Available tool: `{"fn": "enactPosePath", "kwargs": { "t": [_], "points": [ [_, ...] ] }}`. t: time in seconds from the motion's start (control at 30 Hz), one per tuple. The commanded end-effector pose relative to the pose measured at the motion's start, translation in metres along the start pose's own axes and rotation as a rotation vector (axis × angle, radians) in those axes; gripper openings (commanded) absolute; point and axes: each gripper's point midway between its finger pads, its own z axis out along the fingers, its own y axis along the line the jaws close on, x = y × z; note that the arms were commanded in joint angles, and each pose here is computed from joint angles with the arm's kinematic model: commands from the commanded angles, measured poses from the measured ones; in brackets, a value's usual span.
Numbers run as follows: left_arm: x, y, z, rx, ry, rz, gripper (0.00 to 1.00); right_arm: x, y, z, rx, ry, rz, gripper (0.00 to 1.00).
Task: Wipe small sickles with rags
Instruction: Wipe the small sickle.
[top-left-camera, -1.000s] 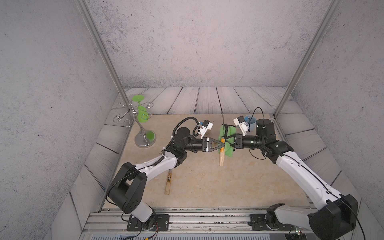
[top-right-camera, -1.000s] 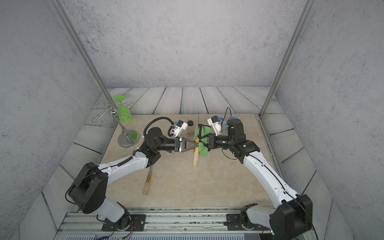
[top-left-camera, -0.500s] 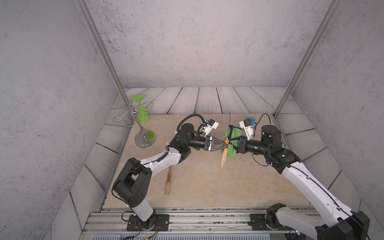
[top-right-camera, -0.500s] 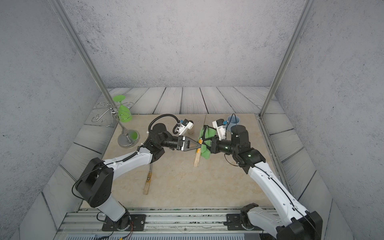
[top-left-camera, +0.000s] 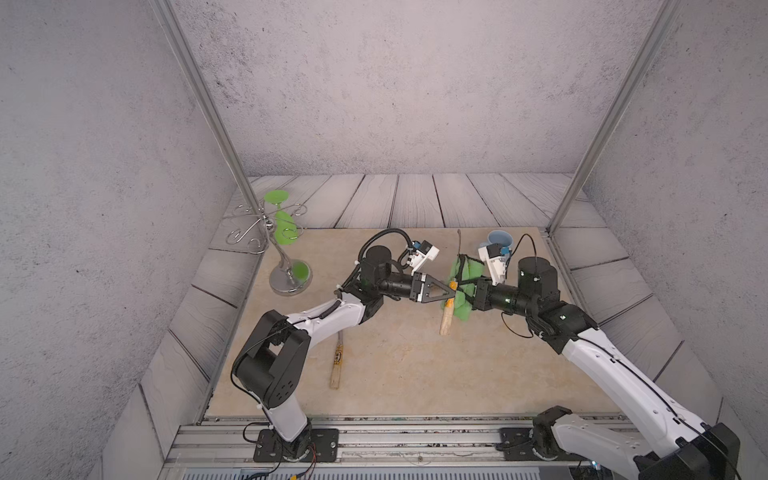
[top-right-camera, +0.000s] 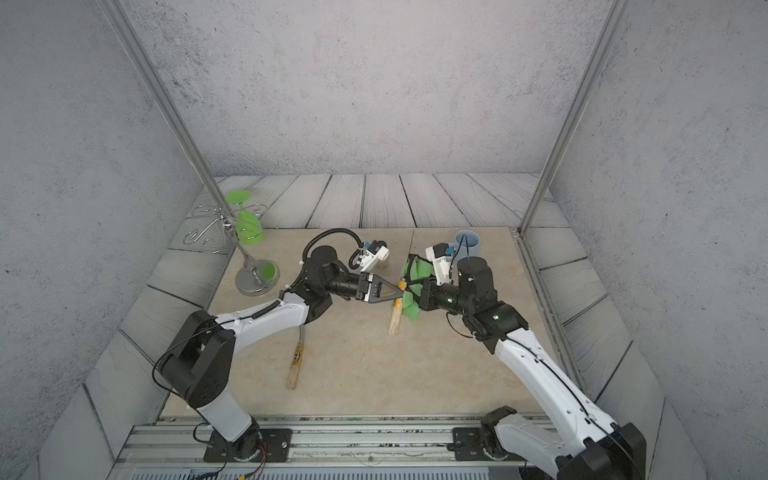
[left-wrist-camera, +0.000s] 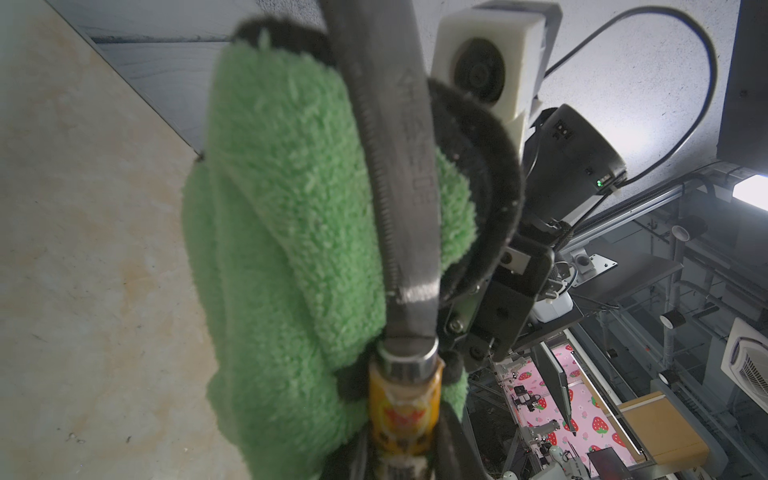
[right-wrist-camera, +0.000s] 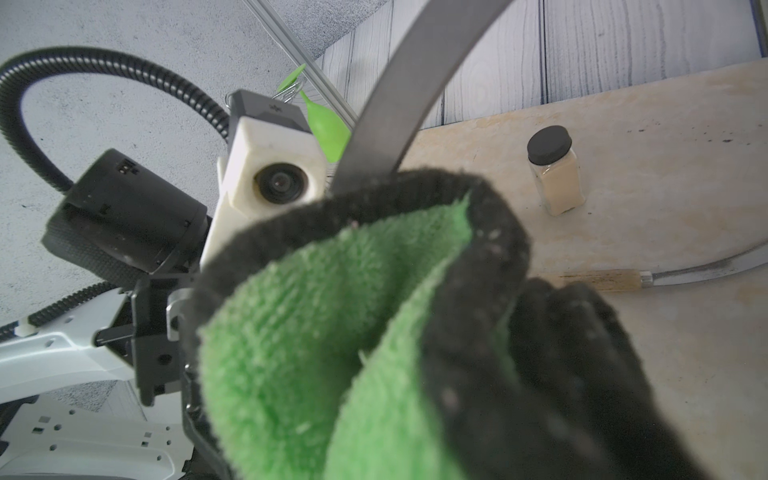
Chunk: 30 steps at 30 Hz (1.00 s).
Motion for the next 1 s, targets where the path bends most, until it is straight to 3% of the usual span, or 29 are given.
{"fn": "enactPosePath", "kwargs": {
  "t": [0.0, 0.97],
  "points": [
    [-0.076, 0.013, -0.019, -0.143, -0.318, 0.103, 0.00, 0.070, 0.083, -0.015, -0.379, 0.294, -0.009, 0.17],
    [-0.120, 0.004, -0.056, -0.223, -0.431, 0.193, 0.00, 0.119, 0.097, 0.008, -0.396, 0.425, -0.018, 0.16]
  ]
}}
